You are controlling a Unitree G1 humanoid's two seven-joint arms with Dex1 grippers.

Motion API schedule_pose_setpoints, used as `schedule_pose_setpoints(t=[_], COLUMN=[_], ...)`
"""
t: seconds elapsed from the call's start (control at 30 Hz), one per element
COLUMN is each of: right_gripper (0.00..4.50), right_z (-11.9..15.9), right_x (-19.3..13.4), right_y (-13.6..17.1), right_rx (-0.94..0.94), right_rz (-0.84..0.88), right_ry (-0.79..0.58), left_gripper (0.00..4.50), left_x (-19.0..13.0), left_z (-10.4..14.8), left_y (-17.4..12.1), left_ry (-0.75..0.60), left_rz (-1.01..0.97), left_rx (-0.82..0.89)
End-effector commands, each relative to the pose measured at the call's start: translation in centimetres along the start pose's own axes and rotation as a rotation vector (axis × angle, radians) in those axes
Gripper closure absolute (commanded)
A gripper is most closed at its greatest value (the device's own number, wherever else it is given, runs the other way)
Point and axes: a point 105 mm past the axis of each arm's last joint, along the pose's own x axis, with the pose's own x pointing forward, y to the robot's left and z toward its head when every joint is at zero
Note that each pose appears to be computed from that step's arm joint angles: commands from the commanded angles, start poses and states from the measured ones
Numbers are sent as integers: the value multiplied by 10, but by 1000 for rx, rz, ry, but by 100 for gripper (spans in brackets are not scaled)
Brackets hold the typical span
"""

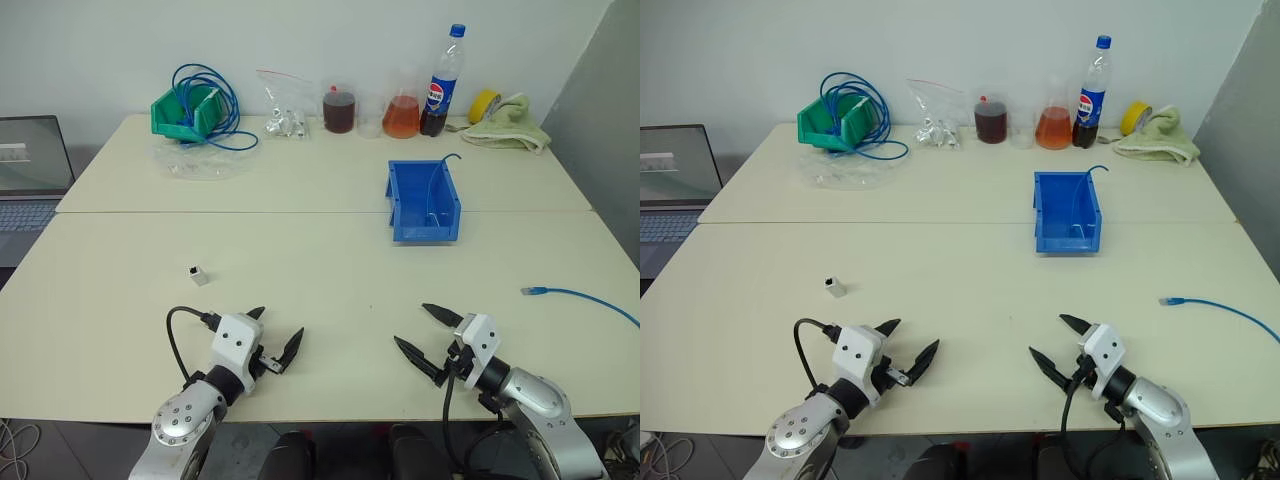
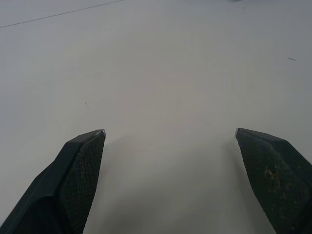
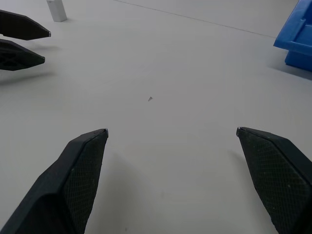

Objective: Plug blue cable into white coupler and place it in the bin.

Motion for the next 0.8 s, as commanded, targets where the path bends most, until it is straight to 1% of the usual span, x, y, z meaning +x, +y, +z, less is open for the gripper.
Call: schedule_pose_setpoints(t=[0.03,0.17,0.33,0.5,0.67,0.8], right_gripper=[0,0,0,0,0,0], right_z=[7,8,9,10,12,12], right_x=[0,0,1,3,4,4], right_y=[-3,-4,-5,-4,-5,-5], right_rx=[-16,-23,-30,-36,-43,-46], right_rz=[-9,-7,0,13,16,14], right_ry=[-28,-29,-30,-35,-41,-44], left_gripper=[3,3,3,3,3,3], left_x=[0,0,-2,-4,-4,-3], left_z=[13,3,6,11,15,18], left_y=[-4,-4,-6,-11,-14,-15], left_ry=[-66,-4,-25,-54,-79,-92], left_rz=[-20,-11,-26,-93,-131,-152], left_rx=[23,37,37,19,53,45])
